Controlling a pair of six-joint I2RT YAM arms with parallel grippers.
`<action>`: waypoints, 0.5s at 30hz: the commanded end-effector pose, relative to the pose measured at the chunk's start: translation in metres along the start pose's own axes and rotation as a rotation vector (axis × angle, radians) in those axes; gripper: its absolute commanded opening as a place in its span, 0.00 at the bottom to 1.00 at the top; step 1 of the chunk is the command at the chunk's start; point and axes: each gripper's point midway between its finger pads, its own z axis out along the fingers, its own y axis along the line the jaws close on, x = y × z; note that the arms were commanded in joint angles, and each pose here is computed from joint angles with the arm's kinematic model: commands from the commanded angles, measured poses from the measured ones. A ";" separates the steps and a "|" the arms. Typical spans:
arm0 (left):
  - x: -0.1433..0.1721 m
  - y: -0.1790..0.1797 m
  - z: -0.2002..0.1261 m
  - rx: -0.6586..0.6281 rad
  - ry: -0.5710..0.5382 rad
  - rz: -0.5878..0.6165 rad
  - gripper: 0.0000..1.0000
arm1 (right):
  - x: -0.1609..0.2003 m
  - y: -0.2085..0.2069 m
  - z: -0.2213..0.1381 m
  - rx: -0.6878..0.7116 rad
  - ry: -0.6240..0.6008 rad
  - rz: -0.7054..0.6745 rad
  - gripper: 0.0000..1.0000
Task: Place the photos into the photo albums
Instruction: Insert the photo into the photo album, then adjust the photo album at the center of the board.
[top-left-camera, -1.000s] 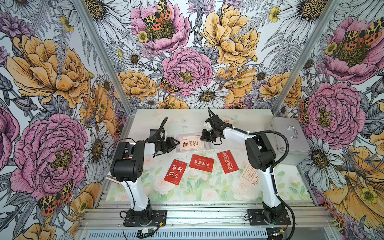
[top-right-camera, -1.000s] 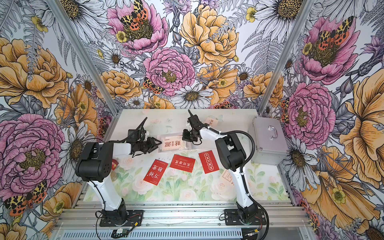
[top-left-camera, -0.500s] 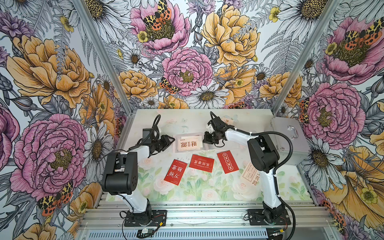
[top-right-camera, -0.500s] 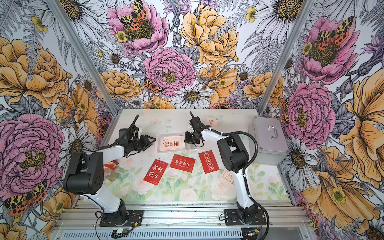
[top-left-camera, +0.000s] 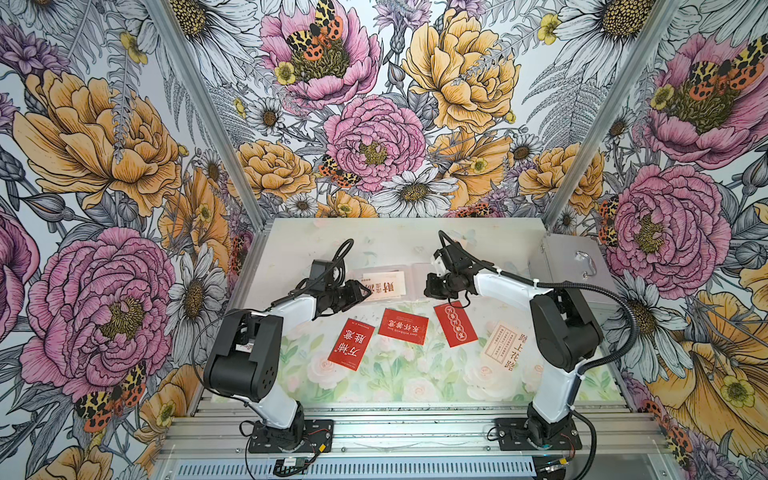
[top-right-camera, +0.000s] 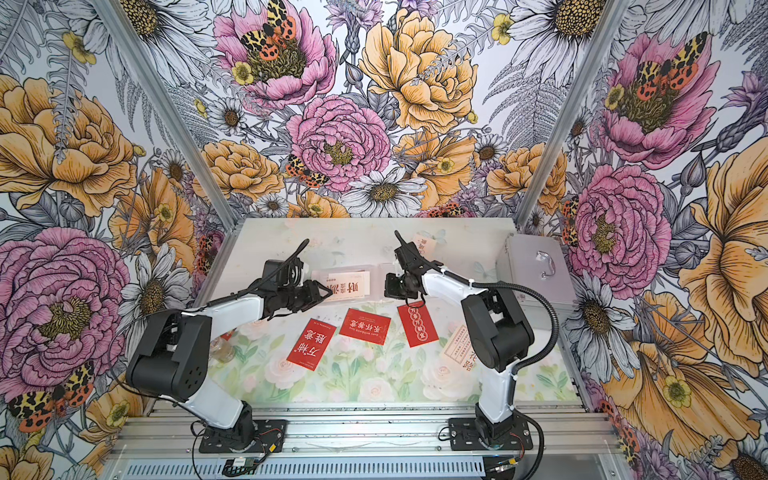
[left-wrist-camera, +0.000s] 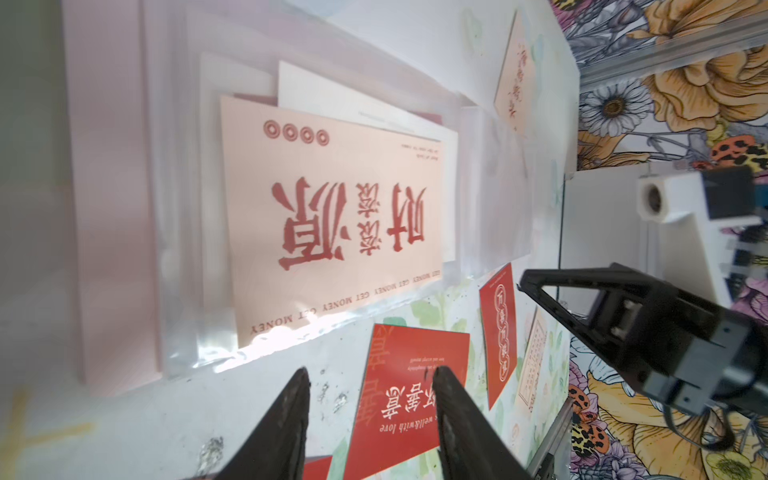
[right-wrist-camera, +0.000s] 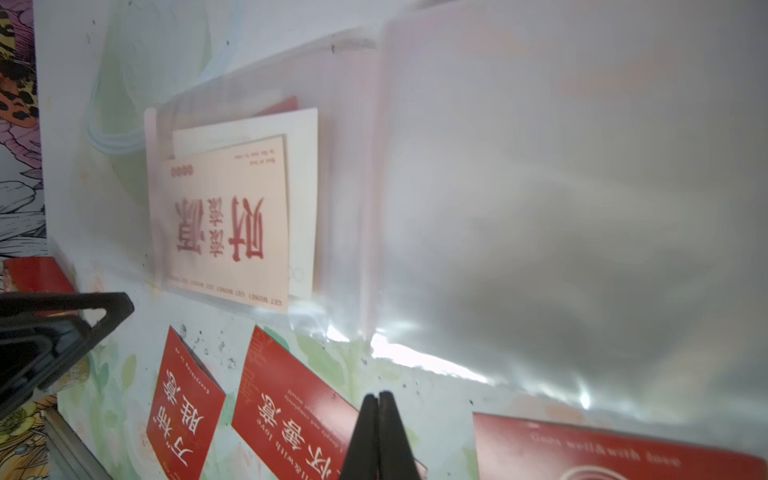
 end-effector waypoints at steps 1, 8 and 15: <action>-0.003 0.003 0.006 -0.028 -0.013 0.025 0.50 | 0.011 -0.009 -0.016 0.032 -0.024 -0.020 0.06; -0.002 0.016 0.018 -0.057 0.009 0.013 0.50 | 0.042 -0.042 -0.028 0.100 -0.017 0.019 0.07; -0.011 0.021 0.025 -0.048 0.007 -0.006 0.50 | 0.046 -0.076 -0.045 0.180 -0.079 0.080 0.07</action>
